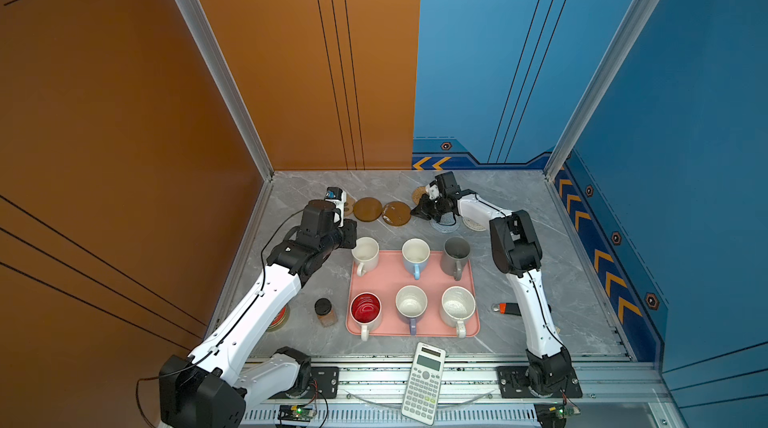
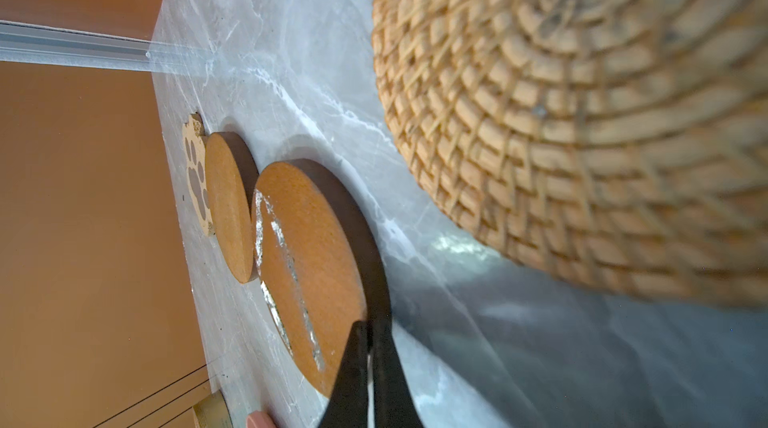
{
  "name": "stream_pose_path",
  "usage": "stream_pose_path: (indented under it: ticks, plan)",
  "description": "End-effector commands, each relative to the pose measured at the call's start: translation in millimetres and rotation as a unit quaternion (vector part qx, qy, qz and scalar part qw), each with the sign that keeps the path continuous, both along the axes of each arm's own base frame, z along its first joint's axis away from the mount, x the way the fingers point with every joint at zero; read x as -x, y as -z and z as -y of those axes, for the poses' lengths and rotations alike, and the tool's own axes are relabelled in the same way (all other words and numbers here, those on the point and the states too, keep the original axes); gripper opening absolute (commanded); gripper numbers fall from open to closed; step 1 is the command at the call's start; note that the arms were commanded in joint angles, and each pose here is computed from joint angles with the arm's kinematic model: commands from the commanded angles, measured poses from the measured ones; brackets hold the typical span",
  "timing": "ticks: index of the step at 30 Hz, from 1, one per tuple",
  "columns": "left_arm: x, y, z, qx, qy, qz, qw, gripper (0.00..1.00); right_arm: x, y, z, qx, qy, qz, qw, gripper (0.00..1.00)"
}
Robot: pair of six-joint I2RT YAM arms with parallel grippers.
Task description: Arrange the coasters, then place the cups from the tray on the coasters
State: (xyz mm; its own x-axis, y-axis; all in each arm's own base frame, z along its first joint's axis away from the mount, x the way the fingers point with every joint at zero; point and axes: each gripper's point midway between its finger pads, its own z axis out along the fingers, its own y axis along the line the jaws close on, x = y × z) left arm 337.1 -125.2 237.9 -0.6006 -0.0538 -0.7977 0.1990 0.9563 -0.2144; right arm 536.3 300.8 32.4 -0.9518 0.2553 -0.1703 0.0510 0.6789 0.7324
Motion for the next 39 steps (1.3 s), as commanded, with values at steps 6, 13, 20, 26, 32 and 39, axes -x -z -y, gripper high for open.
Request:
stream_pose_path:
  ticks: [6, 13, 20, 26, 32, 39]
  plan:
    - [3, 10, -4, -0.015, -0.007, -0.012, 1.000, 0.28, 3, 14, -13, -0.003, -0.004, -0.018, 1.000, 0.05]
    - [4, 8, -5, -0.015, -0.009, -0.009, 1.000, 0.28, -4, -8, -14, -0.011, -0.005, 0.005, 1.000, 0.04]
    - [3, 9, -4, -0.013, -0.009, -0.012, 1.000, 0.28, -18, -69, 4, -0.026, 0.008, 0.059, 0.998, 0.05]
    - [2, 10, -3, -0.010, -0.009, -0.013, 1.000, 0.28, -30, -100, 27, -0.025, 0.028, 0.090, 0.995, 0.05]
    - [3, 11, -2, -0.008, -0.008, -0.014, 1.000, 0.28, -46, -90, 51, -0.008, 0.060, 0.090, 0.994, 0.02]
    - [3, 9, -1, -0.004, -0.010, -0.013, 1.000, 0.28, -63, -74, 59, 0.017, 0.071, 0.096, 0.993, 0.01]
